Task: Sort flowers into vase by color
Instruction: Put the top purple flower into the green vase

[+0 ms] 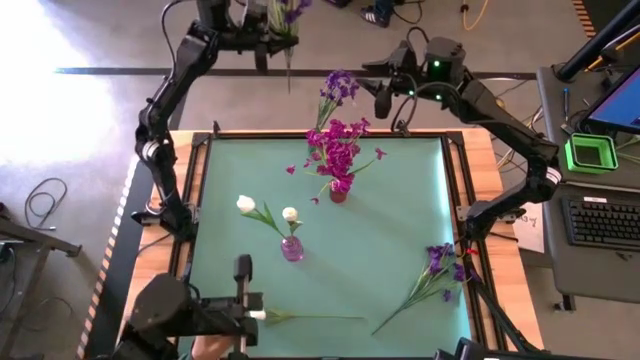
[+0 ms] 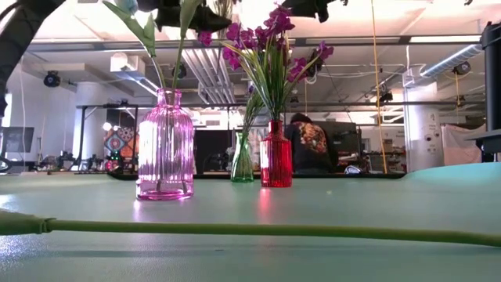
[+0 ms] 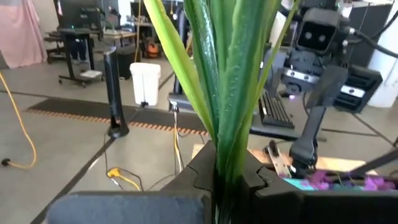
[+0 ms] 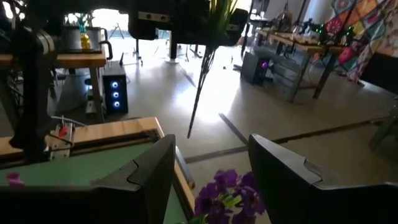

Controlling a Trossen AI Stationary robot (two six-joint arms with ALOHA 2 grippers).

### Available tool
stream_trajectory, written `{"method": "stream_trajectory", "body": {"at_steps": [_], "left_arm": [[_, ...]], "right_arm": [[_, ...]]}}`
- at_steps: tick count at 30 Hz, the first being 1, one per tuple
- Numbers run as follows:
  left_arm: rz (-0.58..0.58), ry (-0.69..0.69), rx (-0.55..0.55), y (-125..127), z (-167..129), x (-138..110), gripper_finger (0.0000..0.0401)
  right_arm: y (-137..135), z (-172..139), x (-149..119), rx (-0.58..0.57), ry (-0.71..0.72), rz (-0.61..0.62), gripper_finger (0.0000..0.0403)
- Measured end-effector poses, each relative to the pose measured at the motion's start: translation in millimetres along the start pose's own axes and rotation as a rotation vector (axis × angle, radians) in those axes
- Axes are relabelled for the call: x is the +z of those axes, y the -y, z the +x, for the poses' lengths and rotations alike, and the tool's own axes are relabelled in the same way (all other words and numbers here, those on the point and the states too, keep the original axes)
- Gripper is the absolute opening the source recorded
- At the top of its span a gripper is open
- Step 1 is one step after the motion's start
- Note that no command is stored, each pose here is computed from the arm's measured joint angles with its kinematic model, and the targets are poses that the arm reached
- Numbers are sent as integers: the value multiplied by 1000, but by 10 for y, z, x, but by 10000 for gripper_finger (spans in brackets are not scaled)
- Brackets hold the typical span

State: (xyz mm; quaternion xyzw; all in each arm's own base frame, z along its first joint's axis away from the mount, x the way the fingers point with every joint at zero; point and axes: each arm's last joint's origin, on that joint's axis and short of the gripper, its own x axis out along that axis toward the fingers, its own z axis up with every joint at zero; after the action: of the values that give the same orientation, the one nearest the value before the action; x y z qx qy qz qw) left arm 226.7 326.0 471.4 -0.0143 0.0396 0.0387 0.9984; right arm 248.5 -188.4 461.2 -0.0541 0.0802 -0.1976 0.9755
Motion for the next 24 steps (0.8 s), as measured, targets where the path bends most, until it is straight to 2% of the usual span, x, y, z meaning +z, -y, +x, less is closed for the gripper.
{"method": "stream_trajectory", "body": {"at_steps": [4, 9, 14, 20, 24], "left_arm": [[34, 5, -5, 119, -74, -115, 0], [94, 105, 1, 411, -253, -237, 0], [88, 210, 37, 616, -320, -591, 0], [59, 300, 109, 629, -324, -1032, 0], [38, 311, 70, 539, -231, -1285, 0]], "right_arm": [[-13, 18, -100, 1, -7, 2, 196], [-35, 3, -204, 2, -9, 2, 196], [-48, -11, -254, 0, 0, 0, 196], [-55, 1, -303, 3, -16, 23, 196], [-58, 12, -339, 5, -27, 27, 196]]}}
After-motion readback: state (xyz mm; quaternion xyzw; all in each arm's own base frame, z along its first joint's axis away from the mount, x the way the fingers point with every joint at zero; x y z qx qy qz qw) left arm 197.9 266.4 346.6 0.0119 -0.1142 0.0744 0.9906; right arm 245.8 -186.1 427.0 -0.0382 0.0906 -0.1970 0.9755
